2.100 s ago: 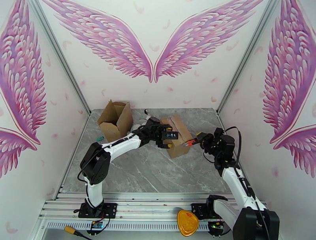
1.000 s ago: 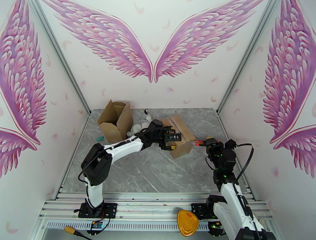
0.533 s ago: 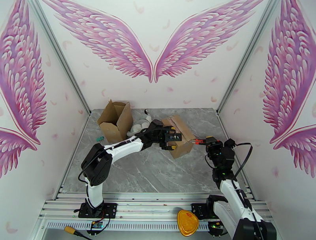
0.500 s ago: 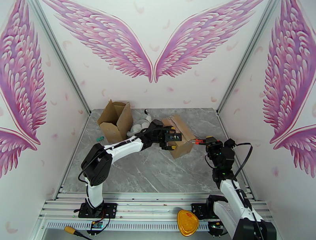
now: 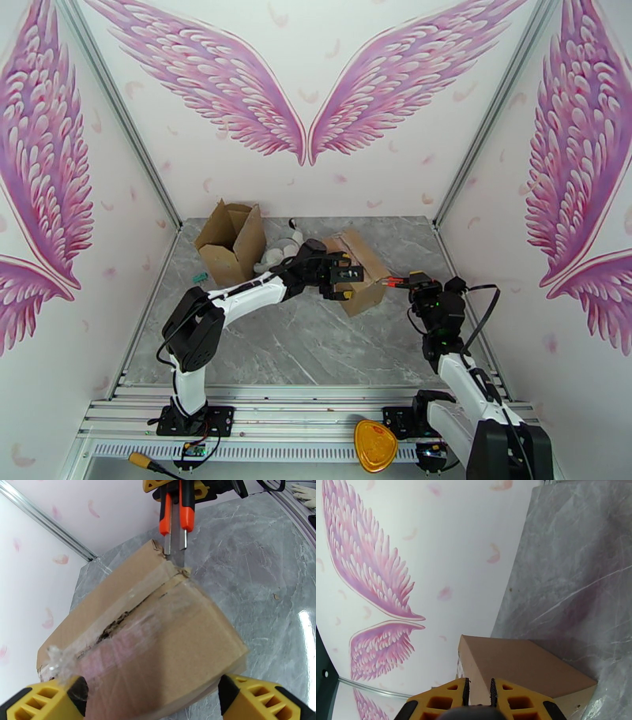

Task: Unpack the express box

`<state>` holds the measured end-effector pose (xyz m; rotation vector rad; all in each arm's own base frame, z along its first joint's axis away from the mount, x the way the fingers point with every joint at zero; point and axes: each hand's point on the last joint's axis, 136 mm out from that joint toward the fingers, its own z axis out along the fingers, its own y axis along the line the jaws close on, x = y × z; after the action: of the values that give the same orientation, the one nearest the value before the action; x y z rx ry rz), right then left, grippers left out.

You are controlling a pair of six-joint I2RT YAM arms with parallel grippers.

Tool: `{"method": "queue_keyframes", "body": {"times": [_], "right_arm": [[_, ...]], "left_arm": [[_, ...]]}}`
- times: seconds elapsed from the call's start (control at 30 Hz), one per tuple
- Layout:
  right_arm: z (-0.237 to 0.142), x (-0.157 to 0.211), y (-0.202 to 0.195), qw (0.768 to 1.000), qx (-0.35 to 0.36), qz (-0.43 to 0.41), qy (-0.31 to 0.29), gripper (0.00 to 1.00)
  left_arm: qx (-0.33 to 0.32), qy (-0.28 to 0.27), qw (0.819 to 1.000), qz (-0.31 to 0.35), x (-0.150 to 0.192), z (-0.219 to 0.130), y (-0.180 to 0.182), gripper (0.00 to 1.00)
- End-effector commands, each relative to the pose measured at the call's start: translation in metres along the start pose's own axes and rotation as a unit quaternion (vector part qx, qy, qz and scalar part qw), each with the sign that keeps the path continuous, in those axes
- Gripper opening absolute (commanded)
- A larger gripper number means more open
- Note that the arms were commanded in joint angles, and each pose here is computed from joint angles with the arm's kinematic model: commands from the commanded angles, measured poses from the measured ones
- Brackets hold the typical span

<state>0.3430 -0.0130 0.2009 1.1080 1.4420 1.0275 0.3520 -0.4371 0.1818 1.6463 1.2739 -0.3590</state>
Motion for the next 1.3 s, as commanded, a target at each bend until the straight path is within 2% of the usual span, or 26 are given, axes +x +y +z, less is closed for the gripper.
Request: {"method": "queue_keyframes", "body": {"times": [0.0,0.5,0.97,1.27], "right_arm": [[0.0,-0.003,0.02,0.999,-0.031,0.003,-0.008,0.0],[0.012,0.023,0.014,0.999,-0.016,0.011,0.039,0.0],[0.011,0.061,0.009,0.988,-0.001,0.008,0.155,0.0],[0.025,0.079,0.023,0.973,-0.015,0.001,0.231,0.0]], "left_arm": [[-0.002,-0.007,1.0,-0.002,-0.005,0.001,-0.002,0.92],[-0.011,-0.011,1.0,-0.003,-0.011,0.008,0.002,0.92],[-0.025,-0.008,1.0,0.003,-0.01,0.007,0.014,0.92],[-0.021,-0.003,1.0,0.006,-0.004,0.002,0.022,0.92]]}}
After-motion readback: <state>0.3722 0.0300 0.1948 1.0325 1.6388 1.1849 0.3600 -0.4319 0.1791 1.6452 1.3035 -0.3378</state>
